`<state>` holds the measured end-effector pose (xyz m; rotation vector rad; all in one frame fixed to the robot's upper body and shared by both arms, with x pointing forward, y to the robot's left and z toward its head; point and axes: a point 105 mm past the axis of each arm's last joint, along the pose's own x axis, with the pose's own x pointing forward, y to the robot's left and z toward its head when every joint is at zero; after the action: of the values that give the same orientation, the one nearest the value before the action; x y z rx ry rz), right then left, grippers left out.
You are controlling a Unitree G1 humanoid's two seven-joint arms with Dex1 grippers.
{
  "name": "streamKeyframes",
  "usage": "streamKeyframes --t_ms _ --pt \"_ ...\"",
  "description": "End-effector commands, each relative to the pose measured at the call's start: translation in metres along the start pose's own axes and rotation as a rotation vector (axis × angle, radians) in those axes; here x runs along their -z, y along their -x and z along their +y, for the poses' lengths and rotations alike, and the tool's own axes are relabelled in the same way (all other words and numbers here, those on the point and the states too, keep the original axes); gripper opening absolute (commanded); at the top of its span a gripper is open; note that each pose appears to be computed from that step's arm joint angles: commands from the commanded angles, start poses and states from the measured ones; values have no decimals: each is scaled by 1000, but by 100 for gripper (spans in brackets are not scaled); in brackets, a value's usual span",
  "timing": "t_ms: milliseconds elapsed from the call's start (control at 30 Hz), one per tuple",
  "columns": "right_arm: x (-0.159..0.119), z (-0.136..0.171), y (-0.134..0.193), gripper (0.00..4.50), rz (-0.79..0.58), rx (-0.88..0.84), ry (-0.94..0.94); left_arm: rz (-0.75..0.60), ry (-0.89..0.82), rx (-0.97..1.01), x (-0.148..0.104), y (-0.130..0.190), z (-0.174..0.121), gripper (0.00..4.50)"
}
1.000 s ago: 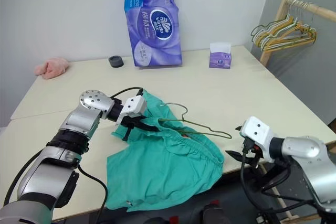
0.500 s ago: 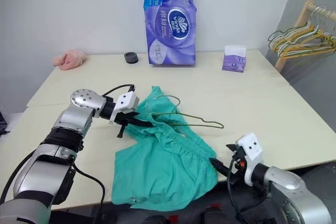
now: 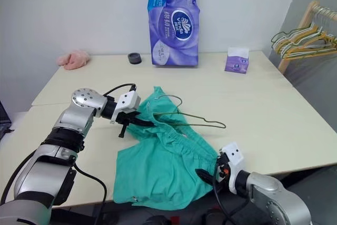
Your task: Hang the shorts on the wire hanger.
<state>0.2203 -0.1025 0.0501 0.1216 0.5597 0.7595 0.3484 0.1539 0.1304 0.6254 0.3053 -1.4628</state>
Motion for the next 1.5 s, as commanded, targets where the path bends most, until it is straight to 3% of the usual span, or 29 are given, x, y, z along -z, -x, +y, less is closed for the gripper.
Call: streamKeyframes --t_ms 33,300,333,567,667,1000,1267,1500 --pt "-15 -3 4 291 -36 8 56 -34 -58 -43 -18 8 8 0" --pt "-35 -34 28 21 -56 131 181 -88 -36 -80 -30 12 13 0" --pt "-40 -43 34 3 -68 162 185 -106 -26 -78 -33 13 12 0" --pt "-53 -75 57 3 -73 235 193 -227 66 6 -61 21 2 0" --pt "-54 -79 59 3 -61 229 180 -218 77 56 -65 23 -7 0" --pt "-58 -82 64 3 -37 213 195 2 -4 81 -32 23 -16 0" --pt "-59 -74 65 3 -19 192 241 95 -48 29 -18 23 -5 0" --pt "-75 -60 69 3 35 153 416 131 -88 -30 -14 14 5 0"
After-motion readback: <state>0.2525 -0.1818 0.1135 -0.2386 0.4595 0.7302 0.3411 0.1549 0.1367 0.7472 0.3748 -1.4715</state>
